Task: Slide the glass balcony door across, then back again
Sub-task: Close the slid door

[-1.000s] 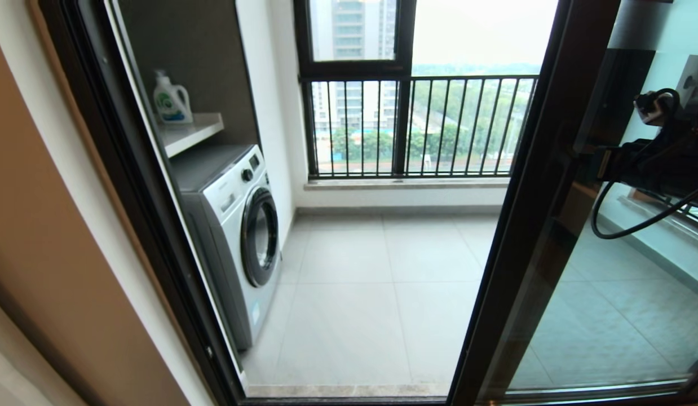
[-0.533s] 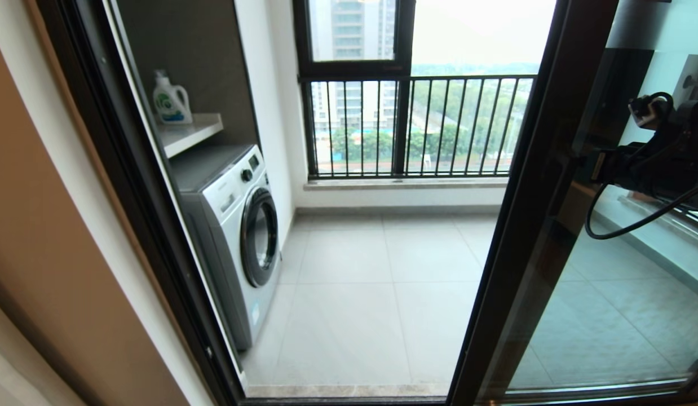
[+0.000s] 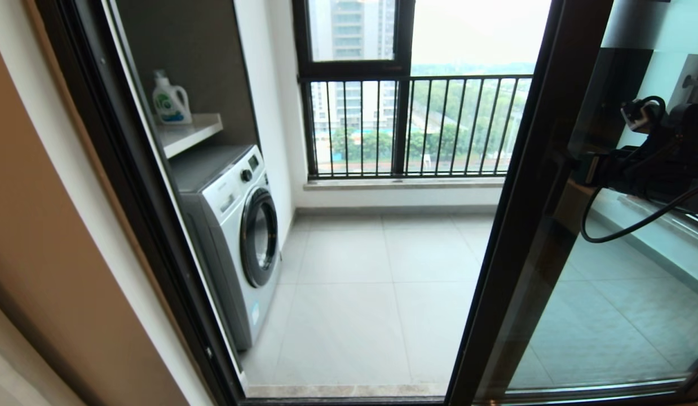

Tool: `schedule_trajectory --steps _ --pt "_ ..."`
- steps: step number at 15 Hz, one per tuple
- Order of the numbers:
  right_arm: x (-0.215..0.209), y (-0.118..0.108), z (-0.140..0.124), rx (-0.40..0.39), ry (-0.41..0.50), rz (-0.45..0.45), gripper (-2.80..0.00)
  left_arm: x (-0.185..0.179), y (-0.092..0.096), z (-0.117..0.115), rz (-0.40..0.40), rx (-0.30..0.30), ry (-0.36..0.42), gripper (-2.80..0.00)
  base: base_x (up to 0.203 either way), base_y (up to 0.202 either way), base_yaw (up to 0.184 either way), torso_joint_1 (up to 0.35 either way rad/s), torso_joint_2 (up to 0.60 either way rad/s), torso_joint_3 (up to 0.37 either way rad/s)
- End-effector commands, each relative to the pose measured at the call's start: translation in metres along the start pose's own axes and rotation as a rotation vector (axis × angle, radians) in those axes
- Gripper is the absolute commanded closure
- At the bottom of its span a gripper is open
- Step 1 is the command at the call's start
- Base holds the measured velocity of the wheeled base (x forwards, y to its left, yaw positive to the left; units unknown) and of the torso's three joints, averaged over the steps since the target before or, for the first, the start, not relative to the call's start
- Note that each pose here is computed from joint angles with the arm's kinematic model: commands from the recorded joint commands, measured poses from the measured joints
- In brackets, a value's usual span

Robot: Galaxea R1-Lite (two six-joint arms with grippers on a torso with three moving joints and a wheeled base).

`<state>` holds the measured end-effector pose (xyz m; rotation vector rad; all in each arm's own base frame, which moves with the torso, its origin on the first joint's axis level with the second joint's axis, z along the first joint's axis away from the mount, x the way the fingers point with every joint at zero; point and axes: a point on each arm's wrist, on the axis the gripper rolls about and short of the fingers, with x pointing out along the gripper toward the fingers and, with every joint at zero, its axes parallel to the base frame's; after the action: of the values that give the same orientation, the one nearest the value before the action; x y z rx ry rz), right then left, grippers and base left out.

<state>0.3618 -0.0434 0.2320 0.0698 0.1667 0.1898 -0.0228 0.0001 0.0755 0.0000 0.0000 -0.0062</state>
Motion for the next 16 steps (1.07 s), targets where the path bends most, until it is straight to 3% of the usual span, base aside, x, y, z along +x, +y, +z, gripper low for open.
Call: schedule_trajectory --steps 1,11,16 --pt "0.001 0.003 0.001 -0.002 -0.005 0.011 0.0 0.0 0.0 0.0 0.0 0.0 0.002 0.0 0.0 0.0 0.0 0.0 0.0 0.0" --pt "0.007 0.031 -0.002 -0.012 0.008 0.051 0.0 0.0 0.0 0.0 0.0 0.0 0.002 0.0 0.0 0.0 0.0 0.0 0.0 0.0" --pt "0.012 0.057 -0.004 -0.024 0.014 0.075 0.0 0.0 0.0 0.0 0.0 0.0 0.002 0.0 0.0 0.0 0.0 0.0 0.0 0.0"
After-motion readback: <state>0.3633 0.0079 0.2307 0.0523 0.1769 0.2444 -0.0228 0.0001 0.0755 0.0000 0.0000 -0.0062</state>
